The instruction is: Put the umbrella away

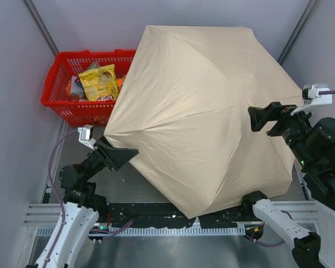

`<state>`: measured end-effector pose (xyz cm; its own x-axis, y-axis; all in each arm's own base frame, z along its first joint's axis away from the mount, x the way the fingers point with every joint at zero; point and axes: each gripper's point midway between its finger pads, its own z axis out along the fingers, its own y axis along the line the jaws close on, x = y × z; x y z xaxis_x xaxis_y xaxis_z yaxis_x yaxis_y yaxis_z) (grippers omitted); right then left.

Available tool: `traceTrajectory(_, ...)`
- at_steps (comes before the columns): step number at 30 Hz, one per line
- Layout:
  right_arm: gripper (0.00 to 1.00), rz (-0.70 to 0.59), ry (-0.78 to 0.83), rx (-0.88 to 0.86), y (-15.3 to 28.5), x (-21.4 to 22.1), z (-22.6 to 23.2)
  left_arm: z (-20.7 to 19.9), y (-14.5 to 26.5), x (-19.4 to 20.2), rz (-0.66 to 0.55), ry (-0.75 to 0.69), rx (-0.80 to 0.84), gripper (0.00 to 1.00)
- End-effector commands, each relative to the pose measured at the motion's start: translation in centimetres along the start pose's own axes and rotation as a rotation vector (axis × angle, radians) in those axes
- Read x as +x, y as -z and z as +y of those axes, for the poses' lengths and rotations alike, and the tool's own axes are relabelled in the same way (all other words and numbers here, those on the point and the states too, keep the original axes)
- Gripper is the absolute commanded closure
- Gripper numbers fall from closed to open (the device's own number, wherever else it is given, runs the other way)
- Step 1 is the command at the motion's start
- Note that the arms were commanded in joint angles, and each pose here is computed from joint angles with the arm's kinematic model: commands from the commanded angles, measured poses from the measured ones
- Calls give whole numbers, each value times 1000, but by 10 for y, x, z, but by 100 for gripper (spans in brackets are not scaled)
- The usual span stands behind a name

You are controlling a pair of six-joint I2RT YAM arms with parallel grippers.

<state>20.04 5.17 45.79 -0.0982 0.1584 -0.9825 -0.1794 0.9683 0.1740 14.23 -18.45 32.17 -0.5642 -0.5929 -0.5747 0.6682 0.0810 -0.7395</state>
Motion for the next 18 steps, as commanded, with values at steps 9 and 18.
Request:
traceTrajectory(9,9,-27,-66,-730,95,-34,117,-165,-61,-110,-124,-352,334,100)
traceTrajectory(18,9,99,-68,-942,128,-6,139,-170,-164,-78,-24,-302,344,100)
